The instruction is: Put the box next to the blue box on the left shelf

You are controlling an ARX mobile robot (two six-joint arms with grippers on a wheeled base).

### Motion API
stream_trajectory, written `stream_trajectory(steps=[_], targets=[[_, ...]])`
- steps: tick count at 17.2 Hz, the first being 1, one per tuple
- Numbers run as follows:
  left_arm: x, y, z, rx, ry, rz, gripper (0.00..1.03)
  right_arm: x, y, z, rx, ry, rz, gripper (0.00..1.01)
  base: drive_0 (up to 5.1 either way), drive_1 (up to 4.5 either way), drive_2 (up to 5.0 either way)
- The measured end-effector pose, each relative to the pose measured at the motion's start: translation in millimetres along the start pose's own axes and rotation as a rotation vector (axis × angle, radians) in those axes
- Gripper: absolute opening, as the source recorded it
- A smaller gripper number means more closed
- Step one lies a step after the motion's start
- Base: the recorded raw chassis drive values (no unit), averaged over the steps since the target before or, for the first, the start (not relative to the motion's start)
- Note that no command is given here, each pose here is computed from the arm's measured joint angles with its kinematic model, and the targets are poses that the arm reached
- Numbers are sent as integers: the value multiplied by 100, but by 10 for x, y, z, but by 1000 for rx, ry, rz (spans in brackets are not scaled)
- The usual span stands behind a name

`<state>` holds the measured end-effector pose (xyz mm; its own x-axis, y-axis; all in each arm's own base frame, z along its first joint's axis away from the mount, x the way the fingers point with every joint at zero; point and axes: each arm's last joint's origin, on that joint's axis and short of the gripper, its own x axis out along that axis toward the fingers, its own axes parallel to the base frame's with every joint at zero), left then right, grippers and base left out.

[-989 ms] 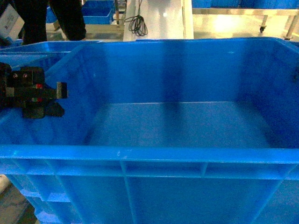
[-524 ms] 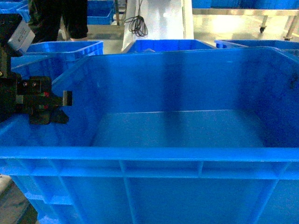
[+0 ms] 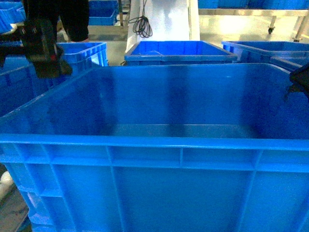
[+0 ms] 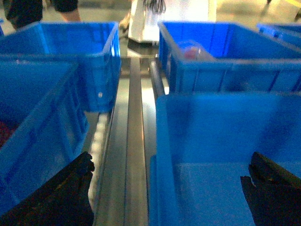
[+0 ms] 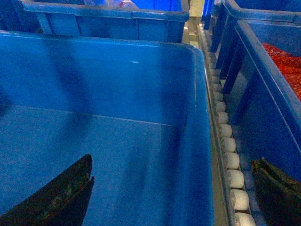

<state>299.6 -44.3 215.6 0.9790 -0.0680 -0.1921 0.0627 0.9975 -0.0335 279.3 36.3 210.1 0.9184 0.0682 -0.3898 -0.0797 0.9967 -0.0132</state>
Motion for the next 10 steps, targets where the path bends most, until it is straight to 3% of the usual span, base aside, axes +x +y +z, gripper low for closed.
stream_trajectory(steps=[4, 10], targets=[[-35, -6, 56, -8, -23, -6, 98, 3, -14, -9, 1, 7, -5, 97, 0, 0, 0], [-8, -2, -18, -17, 4, 2, 98, 3, -13, -10, 1, 6, -4, 98, 0, 0, 0]])
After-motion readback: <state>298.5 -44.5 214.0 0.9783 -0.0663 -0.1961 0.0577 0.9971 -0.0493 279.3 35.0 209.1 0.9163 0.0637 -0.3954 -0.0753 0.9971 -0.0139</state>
